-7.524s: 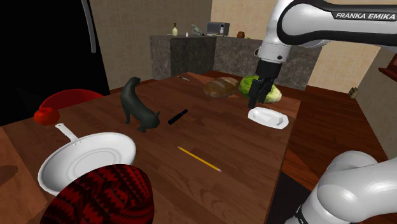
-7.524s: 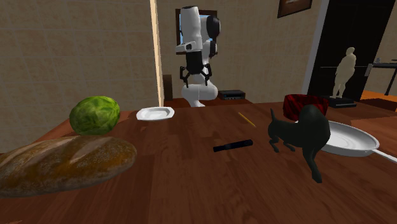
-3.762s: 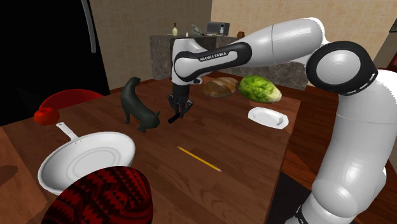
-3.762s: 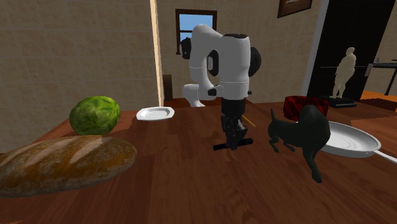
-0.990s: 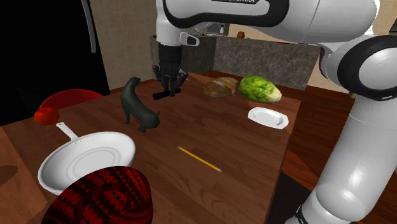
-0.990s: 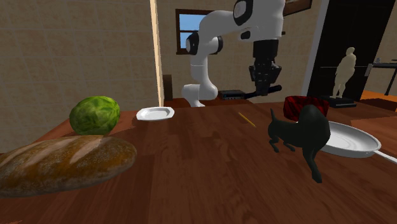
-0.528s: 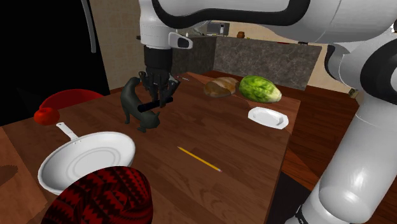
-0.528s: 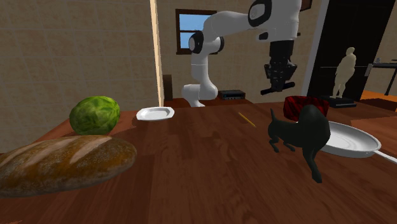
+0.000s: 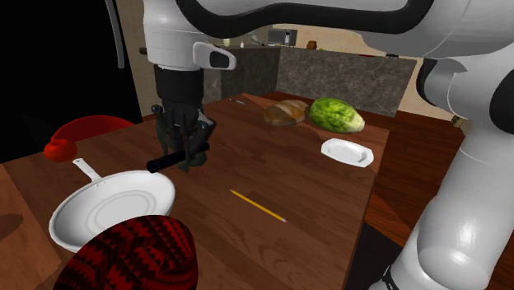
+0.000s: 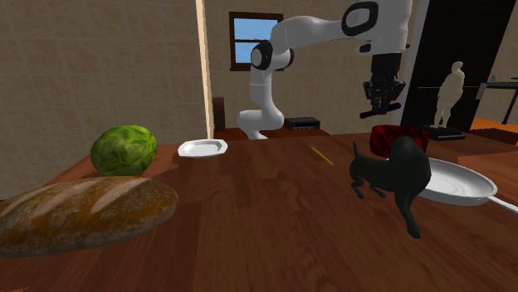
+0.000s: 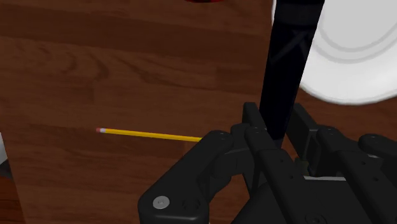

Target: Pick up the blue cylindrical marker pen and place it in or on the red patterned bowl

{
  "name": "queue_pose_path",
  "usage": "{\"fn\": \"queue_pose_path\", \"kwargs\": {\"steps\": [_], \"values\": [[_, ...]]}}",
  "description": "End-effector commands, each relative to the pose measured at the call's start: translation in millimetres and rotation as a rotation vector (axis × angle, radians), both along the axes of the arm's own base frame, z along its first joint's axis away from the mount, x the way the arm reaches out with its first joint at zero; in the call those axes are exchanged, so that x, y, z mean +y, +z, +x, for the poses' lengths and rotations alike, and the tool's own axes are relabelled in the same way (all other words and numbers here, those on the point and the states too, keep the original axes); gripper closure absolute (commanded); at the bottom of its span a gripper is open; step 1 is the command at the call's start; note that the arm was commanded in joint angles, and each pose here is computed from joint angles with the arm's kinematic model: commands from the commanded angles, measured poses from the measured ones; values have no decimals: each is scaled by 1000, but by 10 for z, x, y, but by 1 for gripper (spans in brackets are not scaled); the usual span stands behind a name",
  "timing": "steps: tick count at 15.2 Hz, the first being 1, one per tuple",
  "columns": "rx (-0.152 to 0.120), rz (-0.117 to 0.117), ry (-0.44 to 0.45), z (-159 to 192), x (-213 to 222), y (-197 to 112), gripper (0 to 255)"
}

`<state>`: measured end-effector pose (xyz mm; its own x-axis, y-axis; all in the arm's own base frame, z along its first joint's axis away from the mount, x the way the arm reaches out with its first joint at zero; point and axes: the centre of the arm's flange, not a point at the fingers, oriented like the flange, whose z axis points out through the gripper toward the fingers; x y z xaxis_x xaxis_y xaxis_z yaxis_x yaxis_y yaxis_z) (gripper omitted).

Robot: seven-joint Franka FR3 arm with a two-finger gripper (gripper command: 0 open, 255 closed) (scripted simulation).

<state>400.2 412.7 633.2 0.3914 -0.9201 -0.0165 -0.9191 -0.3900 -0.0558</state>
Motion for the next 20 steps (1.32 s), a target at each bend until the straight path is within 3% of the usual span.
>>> {"fn": "queue_pose_path", "kwargs": {"steps": [1,11,20], "values": [[0,0,-2,-168,223,1,255],[0,0,-2,-1054,1270,24,255],[0,0,-2,-1054,1270,-451,255]]}}
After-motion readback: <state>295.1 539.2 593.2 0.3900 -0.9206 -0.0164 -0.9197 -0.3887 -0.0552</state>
